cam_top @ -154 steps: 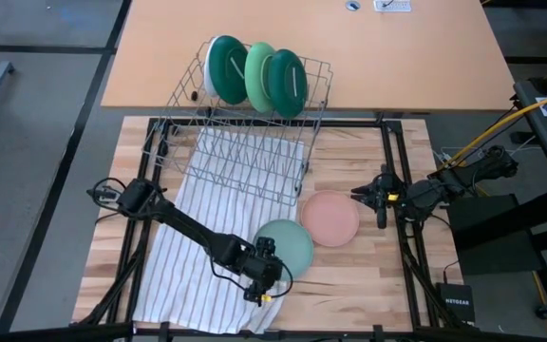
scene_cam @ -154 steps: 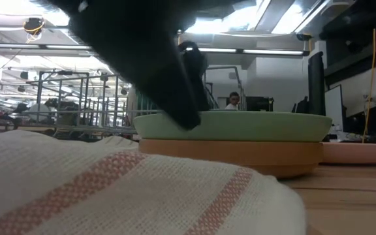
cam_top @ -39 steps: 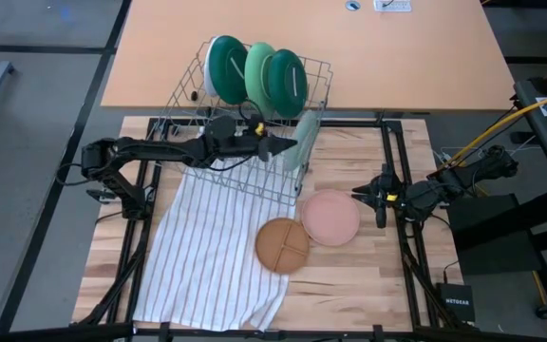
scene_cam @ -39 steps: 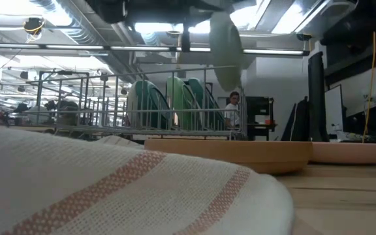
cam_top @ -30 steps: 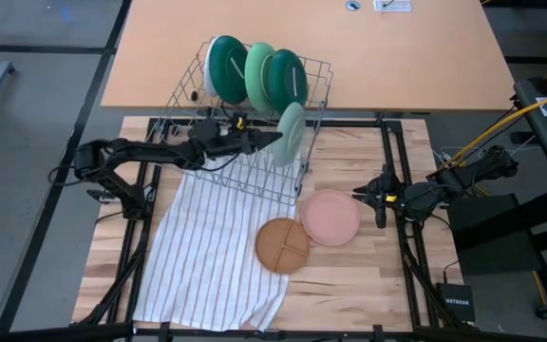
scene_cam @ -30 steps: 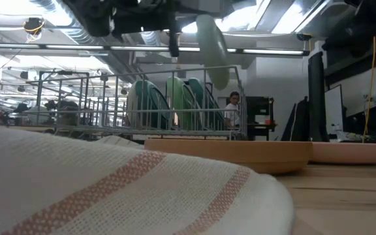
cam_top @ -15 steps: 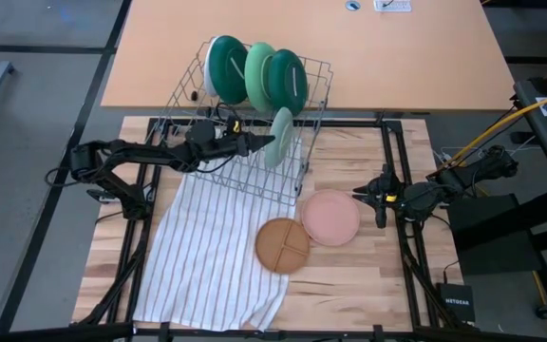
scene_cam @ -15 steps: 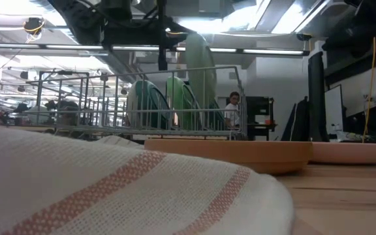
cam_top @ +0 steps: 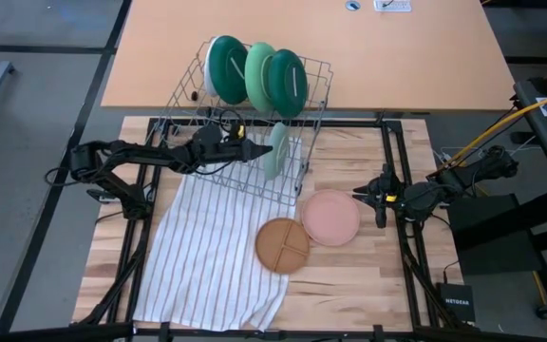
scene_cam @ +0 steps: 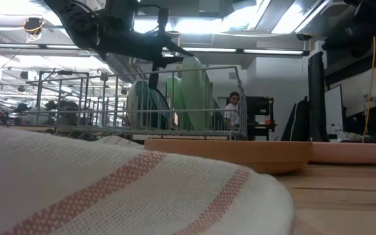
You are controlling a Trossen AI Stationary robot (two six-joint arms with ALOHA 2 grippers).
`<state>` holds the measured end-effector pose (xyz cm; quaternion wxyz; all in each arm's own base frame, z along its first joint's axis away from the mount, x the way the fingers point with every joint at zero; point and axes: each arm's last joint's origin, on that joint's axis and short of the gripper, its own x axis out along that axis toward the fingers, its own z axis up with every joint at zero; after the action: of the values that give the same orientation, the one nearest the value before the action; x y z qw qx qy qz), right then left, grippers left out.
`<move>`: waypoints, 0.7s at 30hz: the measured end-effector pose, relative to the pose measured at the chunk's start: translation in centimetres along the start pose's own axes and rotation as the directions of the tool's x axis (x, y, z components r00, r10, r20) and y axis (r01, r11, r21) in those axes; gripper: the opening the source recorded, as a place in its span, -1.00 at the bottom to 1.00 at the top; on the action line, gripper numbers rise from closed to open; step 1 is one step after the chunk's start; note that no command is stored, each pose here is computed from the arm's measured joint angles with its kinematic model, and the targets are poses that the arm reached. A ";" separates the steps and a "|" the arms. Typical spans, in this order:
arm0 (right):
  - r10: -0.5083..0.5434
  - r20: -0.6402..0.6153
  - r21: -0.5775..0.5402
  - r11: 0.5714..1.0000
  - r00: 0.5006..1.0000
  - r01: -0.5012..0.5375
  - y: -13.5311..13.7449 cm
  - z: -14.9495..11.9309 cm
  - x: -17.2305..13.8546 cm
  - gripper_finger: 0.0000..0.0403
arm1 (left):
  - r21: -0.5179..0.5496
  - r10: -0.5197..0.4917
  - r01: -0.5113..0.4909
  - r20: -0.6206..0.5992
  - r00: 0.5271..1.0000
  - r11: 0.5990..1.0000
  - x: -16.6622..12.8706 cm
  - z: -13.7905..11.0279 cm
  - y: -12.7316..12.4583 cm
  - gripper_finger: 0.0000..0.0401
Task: Sort dishes
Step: Put the light green plate into the dishwasher rack, then put the orange plate into the dishwasher rack
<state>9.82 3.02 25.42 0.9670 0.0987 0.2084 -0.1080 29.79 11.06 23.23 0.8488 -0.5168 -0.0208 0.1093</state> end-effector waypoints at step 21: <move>-0.061 -0.067 -0.031 0.998 0.996 0.059 1.3 -0.3 2.2 -0.58 | 0.069 -0.003 0.006 -0.038 0.999 0.998 -0.3 1.1 0.8 -0.22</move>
<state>11.95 4.00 24.39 0.9571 0.0819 0.2453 -0.1307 29.23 12.32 23.06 0.8666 -0.4892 -0.0023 0.0983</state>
